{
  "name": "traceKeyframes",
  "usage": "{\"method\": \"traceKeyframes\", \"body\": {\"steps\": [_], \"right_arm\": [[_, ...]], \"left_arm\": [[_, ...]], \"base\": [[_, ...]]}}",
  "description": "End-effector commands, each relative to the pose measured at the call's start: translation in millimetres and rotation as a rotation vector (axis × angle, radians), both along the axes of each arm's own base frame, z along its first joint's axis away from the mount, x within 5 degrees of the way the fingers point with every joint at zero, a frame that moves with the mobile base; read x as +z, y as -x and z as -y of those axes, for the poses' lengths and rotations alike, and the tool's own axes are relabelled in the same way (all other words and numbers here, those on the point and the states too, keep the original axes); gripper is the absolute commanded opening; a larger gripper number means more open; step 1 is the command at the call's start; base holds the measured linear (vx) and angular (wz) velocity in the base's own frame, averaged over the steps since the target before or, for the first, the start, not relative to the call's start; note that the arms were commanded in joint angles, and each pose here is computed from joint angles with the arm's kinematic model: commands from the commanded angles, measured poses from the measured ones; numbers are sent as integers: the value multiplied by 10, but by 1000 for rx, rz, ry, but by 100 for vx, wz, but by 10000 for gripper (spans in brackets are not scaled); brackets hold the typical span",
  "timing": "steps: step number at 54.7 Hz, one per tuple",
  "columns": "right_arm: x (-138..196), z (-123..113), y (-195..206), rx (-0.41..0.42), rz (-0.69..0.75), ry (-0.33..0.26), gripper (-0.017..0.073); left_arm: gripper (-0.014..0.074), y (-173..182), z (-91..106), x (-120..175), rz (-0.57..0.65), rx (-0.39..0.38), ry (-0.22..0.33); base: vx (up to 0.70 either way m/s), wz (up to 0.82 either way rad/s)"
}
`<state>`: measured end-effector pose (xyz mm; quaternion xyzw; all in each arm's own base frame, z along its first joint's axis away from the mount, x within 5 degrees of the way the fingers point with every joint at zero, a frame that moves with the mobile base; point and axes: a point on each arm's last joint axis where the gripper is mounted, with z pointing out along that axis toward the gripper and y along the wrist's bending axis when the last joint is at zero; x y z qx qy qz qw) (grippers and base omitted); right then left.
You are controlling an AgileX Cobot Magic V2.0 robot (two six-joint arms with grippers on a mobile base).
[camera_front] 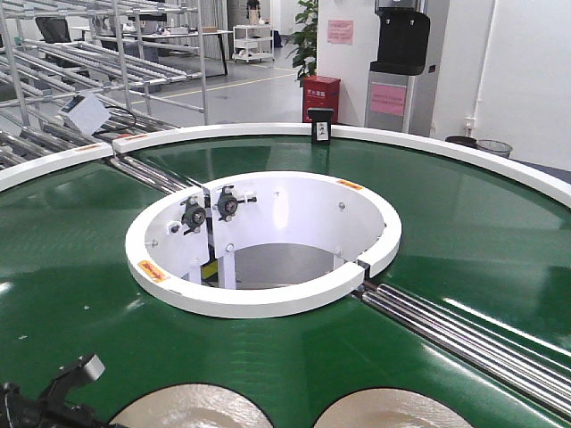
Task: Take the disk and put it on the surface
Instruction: 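Lower both grippers to the rim of the nearer cream plate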
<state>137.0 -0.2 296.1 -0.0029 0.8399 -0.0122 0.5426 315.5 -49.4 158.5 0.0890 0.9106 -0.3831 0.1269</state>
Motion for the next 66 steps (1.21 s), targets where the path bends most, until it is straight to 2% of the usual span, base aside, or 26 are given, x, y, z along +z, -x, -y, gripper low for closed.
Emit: {"method": "traceKeyframes", "body": {"steps": [1,4,7,12,18,27,36,41,42,45,49,50,51,52,55,60,66], "right_arm": [[165,-9,-39,-9,101,-57,533],[138,-16,-46,-22,75,-106,529],[91,-18,-84,-28,13,-112,524],[20,-10,-204,-39,-172,-86,514],[-23,-27,-454,-62,-342,-128,510],[-87,-80,-897,-55,-474,-185,510],[-374,-165,-1293,3,-608,-233,510],[-601,-158,-1458,27,-680,-300,510],[-636,-143,-1476,32,-687,-299,510],[-765,-91,-1538,38,-721,-363,510],[-885,-32,-1584,95,-754,-433,510],[-908,-13,-1591,109,-757,-429,510],[-929,-8,-1599,134,-762,-460,510],[-949,7,-1606,150,-763,-456,510],[-997,27,-1629,201,-761,-503,510],[-1053,-10,-1648,316,-757,-524,510],[-1147,-84,-1664,400,-777,-516,510]], "left_arm": [[136,-2,48,214,46,-21,60],[57,0,50,216,45,-23,63],[-11,-1,50,216,44,-21,62],[-10,-6,47,214,42,-12,60],[-7,-5,48,214,33,-6,63],[-6,0,50,216,20,-1,69],[-5,6,54,220,15,-6,75],[-5,12,58,223,11,-12,80],[-5,13,59,223,11,-12,81],[-5,13,59,224,10,-13,81],[-5,15,60,225,9,-15,83],[-5,15,61,225,9,-15,83],[-5,15,61,225,9,-15,83],[-5,15,61,225,9,-15,83],[-5,15,61,225,9,-15,83],[-5,13,60,225,10,-13,83],[-5,8,58,223,13,-8,80]], "base": [[0,0],[0,0],[0,0],[0,0],[0,0],[0,0],[0,0],[0,0],[0,0],[0,0],[0,0],[0,0],[0,0],[0,0],[0,0],[0,0],[0,0]]}}
